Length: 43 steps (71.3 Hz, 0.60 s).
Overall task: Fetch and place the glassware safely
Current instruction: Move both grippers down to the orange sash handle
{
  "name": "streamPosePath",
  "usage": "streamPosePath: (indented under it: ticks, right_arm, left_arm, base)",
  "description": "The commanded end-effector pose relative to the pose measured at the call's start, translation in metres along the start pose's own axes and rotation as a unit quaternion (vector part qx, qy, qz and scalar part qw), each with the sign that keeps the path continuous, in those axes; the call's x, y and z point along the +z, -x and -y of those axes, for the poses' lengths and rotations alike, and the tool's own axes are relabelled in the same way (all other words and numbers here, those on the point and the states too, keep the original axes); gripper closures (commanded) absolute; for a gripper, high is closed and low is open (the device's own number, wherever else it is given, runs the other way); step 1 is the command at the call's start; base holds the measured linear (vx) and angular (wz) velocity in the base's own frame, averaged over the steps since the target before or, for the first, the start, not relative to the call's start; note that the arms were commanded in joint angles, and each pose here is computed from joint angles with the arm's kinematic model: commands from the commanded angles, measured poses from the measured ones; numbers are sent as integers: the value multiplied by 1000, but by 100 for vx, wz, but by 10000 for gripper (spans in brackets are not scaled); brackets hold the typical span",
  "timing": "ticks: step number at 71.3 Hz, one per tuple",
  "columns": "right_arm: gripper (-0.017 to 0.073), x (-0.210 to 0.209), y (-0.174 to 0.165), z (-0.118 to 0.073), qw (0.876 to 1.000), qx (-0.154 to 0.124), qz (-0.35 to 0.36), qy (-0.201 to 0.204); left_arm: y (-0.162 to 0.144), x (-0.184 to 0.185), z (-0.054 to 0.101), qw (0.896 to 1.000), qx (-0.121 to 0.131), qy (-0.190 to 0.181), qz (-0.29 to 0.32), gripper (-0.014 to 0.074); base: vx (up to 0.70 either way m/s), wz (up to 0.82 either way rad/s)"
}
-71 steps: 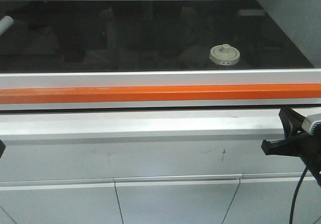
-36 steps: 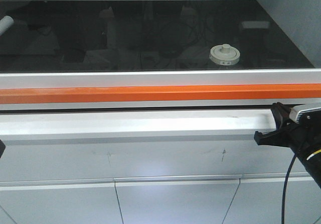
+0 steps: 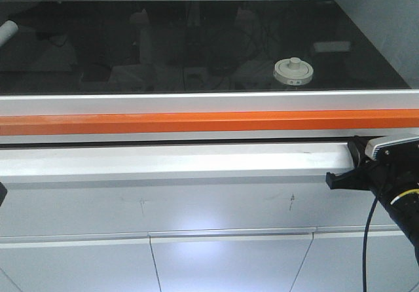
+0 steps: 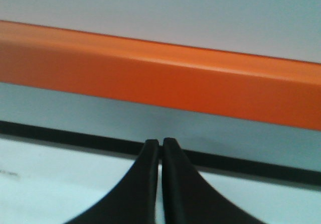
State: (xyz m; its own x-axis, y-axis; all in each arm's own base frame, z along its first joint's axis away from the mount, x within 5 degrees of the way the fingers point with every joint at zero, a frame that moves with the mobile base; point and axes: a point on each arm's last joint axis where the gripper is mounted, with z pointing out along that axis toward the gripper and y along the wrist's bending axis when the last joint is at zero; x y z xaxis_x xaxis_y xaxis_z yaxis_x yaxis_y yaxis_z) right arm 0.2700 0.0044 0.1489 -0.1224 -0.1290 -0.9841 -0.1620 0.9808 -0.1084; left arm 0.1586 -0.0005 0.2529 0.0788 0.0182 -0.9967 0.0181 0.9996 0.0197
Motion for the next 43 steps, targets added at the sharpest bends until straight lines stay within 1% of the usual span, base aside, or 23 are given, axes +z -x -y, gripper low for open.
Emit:
streamPosePath:
  ticks: [1,15,22,28,43]
  right_arm:
    - [563,5,25,6,997,-8,81,-11]
    - [563,18,28,10,998,-12,57,-13]
    - [563,24,29,11,998,-11,61,-13]
    - [563,29,28,12,998,-5,62,-13]
    - [563,33,31,13,996,-5,83,-14]
  left_arm:
    - [15,3,1,999,-2,-4,52,601]
    - [15,3,1,999,-2,-4,52,601]
    - [15,3,1,999,-2,-4,52,601]
    - [15,3,1,999,-2,-4,52,601]
    - [15,3,1,999,-2,-4,52,601]
  base:
    - [0,0]
    - [0,0]
    - [0,0]
    - [0,0]
    - [0,0]
